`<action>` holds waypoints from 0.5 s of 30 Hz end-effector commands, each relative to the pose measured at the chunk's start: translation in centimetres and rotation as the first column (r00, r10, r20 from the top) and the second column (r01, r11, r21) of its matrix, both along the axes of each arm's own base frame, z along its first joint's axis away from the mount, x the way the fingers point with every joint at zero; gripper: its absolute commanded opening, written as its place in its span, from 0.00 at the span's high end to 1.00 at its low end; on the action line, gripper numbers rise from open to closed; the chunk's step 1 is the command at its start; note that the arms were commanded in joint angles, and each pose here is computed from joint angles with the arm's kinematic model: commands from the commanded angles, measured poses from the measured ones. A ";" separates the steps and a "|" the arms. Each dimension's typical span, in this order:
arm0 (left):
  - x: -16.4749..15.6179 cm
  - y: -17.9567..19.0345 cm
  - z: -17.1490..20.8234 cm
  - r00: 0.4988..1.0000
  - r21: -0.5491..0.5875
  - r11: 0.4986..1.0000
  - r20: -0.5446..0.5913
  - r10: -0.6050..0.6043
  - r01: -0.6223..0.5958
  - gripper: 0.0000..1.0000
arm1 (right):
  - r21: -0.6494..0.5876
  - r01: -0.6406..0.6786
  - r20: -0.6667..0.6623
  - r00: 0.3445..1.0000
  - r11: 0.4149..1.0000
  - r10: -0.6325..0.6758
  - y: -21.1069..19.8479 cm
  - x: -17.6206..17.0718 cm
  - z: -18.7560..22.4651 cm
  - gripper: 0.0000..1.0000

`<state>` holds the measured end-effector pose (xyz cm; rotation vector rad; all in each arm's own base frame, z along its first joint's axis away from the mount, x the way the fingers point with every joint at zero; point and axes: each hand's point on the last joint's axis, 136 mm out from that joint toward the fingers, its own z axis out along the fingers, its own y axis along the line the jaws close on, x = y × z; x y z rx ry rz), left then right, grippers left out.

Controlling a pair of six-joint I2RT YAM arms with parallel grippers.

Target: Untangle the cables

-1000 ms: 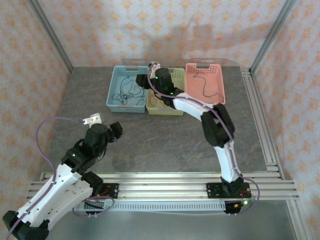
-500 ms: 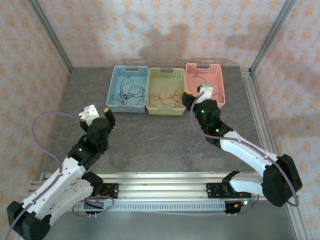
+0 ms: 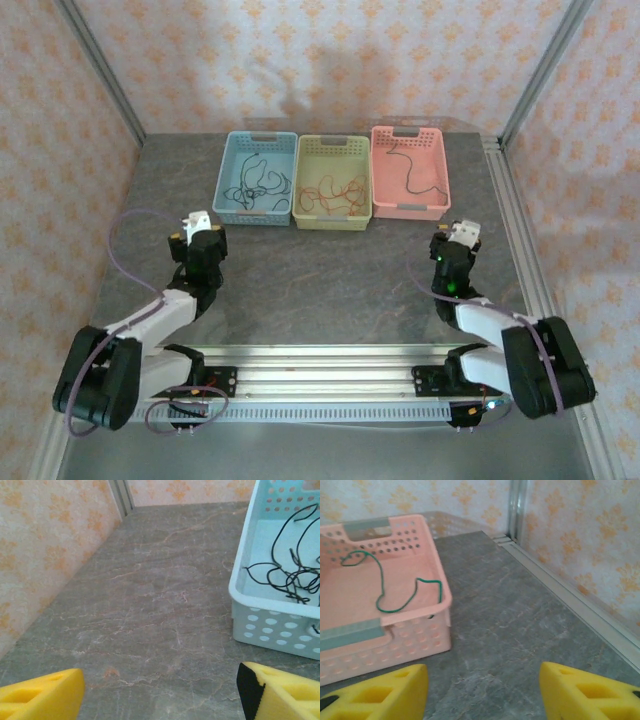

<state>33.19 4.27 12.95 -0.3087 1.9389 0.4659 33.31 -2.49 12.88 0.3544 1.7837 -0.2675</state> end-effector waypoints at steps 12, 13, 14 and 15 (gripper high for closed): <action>4.8 -2.2 -1.2 0.979 -0.053 0.978 0.048 -0.197 0.200 0.22 | 0.014 -0.006 0.041 0.999 1.000 0.005 -1.0 3.4 -2.4 0.34; 5.2 -2.4 -1.6 0.978 -0.050 0.977 0.029 -0.205 0.206 0.22 | 0.004 0.015 0.072 0.997 1.000 -0.015 -1.4 3.8 -2.1 0.33; 5.7 -2.6 -2.2 0.976 -0.048 0.975 0.008 -0.217 0.218 0.22 | 0.003 0.022 0.058 0.998 1.000 -0.023 -1.5 3.9 -2.3 0.32; 6.1 -2.5 -2.3 0.979 -0.057 0.977 -0.003 -0.206 0.205 0.21 | 0.012 0.029 0.003 1.000 1.000 -0.029 -1.5 4.1 -2.5 0.31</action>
